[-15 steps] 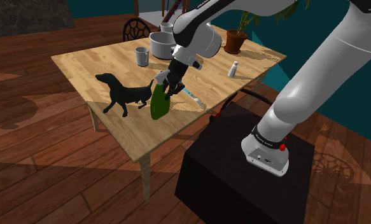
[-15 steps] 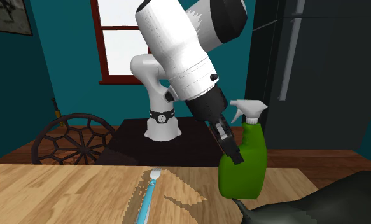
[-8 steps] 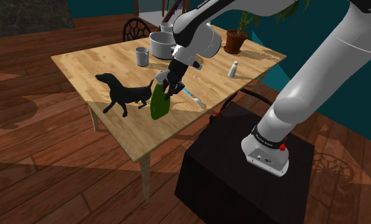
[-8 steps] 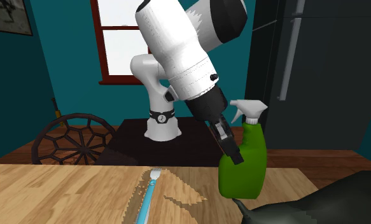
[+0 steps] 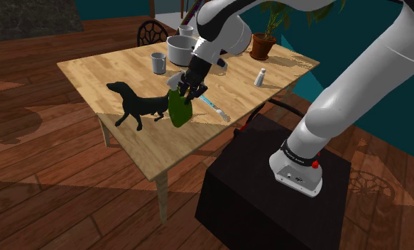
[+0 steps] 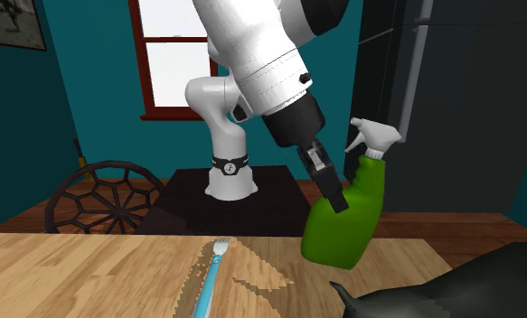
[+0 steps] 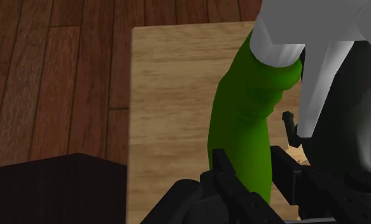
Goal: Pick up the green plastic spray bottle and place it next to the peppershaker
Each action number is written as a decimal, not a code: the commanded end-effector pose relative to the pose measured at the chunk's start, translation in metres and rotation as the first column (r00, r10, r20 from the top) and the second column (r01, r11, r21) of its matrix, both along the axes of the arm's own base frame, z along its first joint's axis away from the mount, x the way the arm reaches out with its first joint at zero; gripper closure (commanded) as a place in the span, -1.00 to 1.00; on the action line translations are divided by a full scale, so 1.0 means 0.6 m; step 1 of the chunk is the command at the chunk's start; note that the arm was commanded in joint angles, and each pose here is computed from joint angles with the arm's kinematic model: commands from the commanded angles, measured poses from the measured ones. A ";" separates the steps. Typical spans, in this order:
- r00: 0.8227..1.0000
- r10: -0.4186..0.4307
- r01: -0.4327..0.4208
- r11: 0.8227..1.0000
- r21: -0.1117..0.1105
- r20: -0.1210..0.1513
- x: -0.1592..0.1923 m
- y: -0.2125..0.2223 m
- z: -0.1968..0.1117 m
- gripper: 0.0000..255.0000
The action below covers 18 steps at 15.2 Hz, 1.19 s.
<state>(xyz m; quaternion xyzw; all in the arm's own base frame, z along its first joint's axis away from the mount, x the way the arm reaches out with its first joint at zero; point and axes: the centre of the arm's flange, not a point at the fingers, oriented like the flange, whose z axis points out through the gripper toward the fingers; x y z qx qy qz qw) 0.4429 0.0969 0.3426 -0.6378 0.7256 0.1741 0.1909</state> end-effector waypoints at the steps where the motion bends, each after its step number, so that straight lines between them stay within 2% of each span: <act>1: 1.000 0.000 0.000 1.000 0.000 0.000 0.000 0.001 0.018 1.00; 18: 1.000 0.000 0.000 1.000 0.000 0.000 0.000 0.001 0.168 1.00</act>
